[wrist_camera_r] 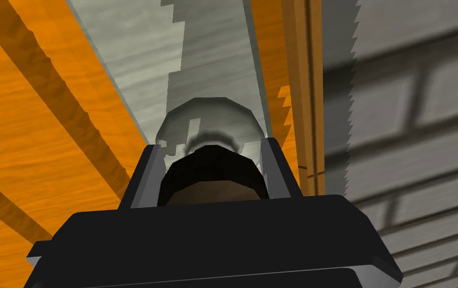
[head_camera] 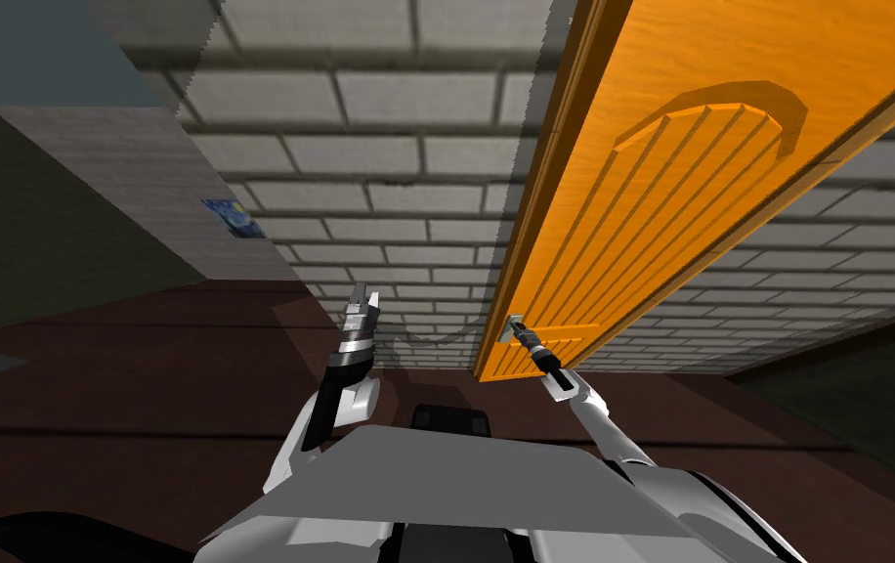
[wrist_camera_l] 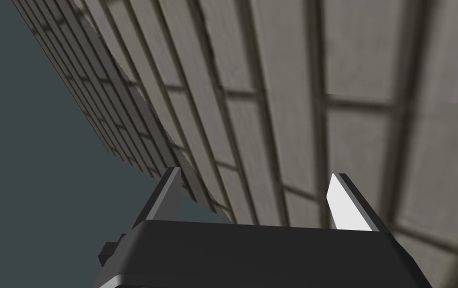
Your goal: Pull the door open
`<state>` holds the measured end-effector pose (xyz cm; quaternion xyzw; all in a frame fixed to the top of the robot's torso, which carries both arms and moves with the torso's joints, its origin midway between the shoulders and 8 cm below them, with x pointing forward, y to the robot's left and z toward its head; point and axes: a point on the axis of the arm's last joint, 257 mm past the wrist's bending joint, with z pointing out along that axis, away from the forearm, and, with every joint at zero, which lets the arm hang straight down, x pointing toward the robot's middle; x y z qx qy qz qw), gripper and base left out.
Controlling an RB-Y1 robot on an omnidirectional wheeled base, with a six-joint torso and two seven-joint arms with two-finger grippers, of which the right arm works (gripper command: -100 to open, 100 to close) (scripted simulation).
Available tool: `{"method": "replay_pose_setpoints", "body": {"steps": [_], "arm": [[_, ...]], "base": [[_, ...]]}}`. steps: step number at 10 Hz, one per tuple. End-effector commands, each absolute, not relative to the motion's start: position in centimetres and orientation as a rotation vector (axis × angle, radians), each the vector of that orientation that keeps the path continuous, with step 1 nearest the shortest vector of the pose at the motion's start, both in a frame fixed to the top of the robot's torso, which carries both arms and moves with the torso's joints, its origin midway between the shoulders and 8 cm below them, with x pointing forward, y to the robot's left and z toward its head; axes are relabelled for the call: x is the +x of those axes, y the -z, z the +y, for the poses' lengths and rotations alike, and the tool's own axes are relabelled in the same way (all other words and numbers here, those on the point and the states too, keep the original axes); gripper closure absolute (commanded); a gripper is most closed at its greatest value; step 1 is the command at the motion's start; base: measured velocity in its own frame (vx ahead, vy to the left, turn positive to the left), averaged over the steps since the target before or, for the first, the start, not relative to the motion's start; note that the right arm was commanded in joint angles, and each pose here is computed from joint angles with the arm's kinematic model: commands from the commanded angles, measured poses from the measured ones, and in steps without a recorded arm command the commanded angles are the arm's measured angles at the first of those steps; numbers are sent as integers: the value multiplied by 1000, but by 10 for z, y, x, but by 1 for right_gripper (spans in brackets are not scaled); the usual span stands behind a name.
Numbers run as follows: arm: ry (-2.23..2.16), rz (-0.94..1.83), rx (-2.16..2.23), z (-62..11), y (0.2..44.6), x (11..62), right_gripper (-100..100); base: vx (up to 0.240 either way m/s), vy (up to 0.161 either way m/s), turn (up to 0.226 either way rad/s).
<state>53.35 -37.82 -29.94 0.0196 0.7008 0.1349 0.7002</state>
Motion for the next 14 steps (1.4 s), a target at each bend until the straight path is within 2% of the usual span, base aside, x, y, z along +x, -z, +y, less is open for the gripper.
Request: {"method": "replay_pose_setpoints", "body": {"steps": [1,14], "arm": [[-333,1543,108,-388,291,538,100],[-658,1422,548,-399,279,549,100]], "base": [[-37,-81,100],[-55,-67,94]]}}
